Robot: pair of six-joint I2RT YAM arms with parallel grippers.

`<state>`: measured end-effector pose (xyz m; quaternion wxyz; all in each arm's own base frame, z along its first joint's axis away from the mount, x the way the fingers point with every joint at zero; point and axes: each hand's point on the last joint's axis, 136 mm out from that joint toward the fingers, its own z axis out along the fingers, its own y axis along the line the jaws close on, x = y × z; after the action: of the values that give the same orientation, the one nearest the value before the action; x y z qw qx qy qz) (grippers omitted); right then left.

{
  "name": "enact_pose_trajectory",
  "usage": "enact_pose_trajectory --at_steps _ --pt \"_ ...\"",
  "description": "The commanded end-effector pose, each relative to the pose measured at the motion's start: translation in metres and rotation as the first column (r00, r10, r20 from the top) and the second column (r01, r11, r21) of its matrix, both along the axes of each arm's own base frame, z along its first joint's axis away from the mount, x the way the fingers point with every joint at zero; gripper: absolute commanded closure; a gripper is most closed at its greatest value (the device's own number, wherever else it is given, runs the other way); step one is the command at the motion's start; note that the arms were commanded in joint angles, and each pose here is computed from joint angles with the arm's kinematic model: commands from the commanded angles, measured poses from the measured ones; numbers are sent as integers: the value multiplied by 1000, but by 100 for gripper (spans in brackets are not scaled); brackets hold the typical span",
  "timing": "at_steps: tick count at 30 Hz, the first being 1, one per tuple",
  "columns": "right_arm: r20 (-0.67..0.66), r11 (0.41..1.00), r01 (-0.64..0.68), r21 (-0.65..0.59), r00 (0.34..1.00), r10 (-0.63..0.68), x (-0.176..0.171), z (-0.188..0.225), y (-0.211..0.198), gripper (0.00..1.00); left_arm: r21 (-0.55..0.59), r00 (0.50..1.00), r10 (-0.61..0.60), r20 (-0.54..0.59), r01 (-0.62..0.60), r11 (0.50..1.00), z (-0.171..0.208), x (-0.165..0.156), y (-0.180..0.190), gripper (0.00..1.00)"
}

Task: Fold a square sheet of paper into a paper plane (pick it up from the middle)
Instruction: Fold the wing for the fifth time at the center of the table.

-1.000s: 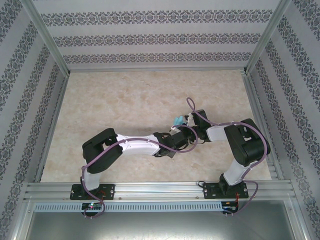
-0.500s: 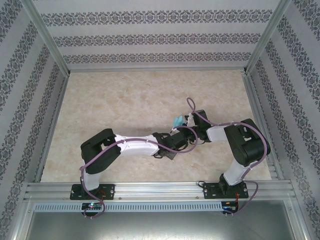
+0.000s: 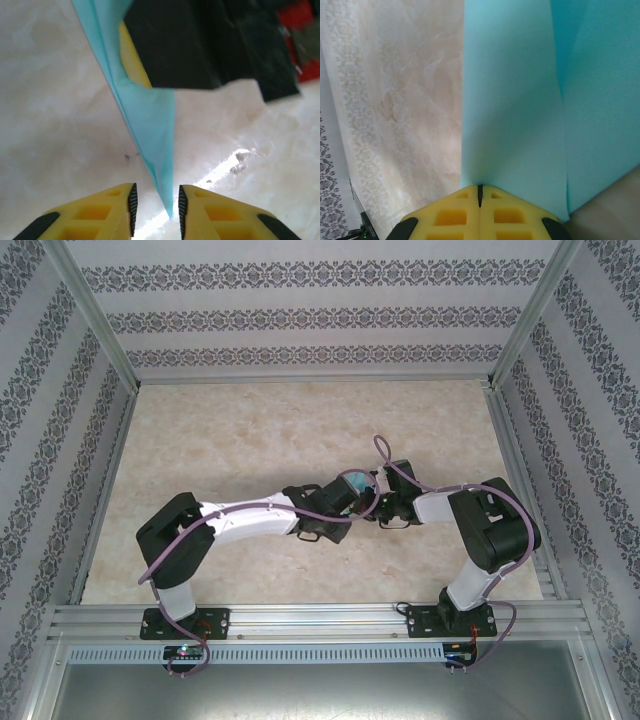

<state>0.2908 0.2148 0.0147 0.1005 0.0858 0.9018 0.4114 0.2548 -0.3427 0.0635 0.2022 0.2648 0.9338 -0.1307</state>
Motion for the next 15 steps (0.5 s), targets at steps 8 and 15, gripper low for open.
enact_pose_trajectory --at_steps 8,15 --pt "-144 991 28 -130 989 -46 -30 -40 -21 98 -183 991 1 -132 -26 983 -24 7 -15 90" --pt "-147 991 26 -132 988 -45 -31 -39 -22 98 -208 987 -10 -160 -24 978 -32 5 -20 91"
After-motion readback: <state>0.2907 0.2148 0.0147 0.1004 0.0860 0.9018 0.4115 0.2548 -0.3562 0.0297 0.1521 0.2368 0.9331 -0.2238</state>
